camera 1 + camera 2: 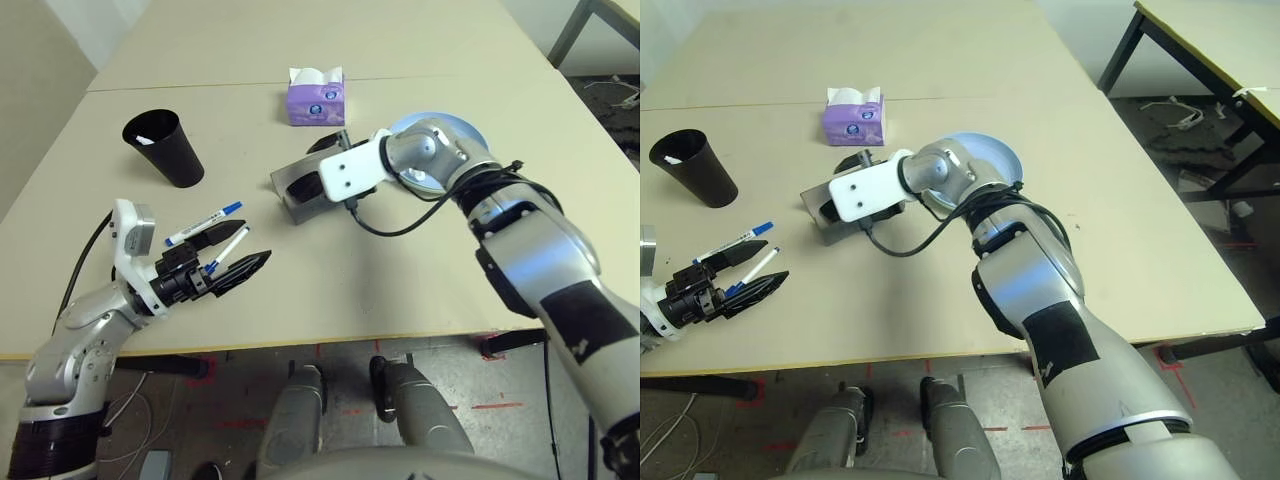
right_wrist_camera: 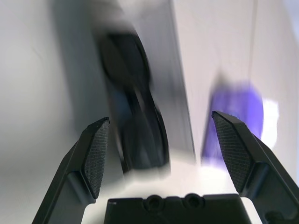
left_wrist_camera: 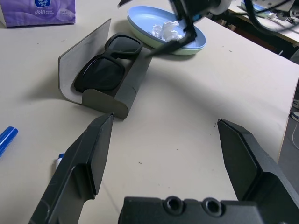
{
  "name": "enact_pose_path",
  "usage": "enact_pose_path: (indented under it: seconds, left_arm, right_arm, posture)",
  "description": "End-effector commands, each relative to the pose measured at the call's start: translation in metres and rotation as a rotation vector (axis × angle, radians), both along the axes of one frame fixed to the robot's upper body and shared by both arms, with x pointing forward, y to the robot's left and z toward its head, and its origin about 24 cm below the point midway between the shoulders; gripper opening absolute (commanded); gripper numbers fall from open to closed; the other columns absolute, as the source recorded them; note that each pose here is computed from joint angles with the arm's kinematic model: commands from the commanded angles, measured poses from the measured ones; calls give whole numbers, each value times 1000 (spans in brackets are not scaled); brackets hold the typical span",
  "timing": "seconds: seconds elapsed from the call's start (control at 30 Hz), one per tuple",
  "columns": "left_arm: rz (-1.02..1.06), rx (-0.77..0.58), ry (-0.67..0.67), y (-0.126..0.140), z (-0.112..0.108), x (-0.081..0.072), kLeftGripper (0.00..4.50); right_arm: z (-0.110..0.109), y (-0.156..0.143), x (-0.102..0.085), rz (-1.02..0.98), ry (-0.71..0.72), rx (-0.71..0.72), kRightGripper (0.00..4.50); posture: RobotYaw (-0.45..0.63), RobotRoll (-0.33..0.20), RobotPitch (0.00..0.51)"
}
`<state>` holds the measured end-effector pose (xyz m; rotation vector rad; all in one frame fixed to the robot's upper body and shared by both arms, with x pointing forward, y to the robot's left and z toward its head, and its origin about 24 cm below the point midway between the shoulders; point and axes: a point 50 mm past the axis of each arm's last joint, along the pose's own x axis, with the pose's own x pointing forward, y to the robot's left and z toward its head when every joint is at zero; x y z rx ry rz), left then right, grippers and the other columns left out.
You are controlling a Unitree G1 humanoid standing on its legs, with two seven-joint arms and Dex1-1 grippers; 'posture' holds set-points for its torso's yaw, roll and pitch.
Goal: Organize and tidy the items on the table.
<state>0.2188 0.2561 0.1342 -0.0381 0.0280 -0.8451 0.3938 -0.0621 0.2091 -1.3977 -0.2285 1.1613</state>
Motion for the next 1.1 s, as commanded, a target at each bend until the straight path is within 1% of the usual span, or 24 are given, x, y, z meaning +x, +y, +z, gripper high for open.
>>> enact_pose_path:
  seconds: [0.03, 0.13, 0.2, 0.4, 0.53, 0.63, 0.83, 1.1]
  left_arm:
    - [8, 3, 14, 2, -5, -1, 4500]
    - [9, 2, 12, 1, -5, -1, 4500]
    - [8, 1, 11, 1, -5, 0, 4500]
    - [1, 0, 11, 0, -6, 2, 4500]
    - [2, -1, 7, 1, -5, 3, 4500]
    - [6, 2, 6, 1, -5, 3, 4500]
    - [18, 6, -4, 3, -3, 0, 4500]
    - [39, 7, -24, 4, -2, -1, 4500]
  right_arm:
    - [9, -18, 10, -141, -38, 72, 4464]
    - [8, -33, 15, -234, -82, 91, 4464]
    - [6, -38, 17, -267, -106, 97, 4464]
    - [4, -34, 19, -297, -150, 164, 4464]
    - [-8, -30, 20, -350, -43, 241, 4464]
    - [-10, -23, 20, -379, 4, 305, 4464]
    - [-21, -9, 16, -331, 32, 282, 4464]
    - [-21, -7, 15, -311, 30, 274, 4464]
  posture:
    - [6, 0, 212]
    - [1, 0, 213]
    - [-10, 0, 213]
    - [-14, 0, 213]
    - [-10, 0, 212]
    - [-8, 0, 211]
    - [8, 0, 208]
    - [14, 0, 208]
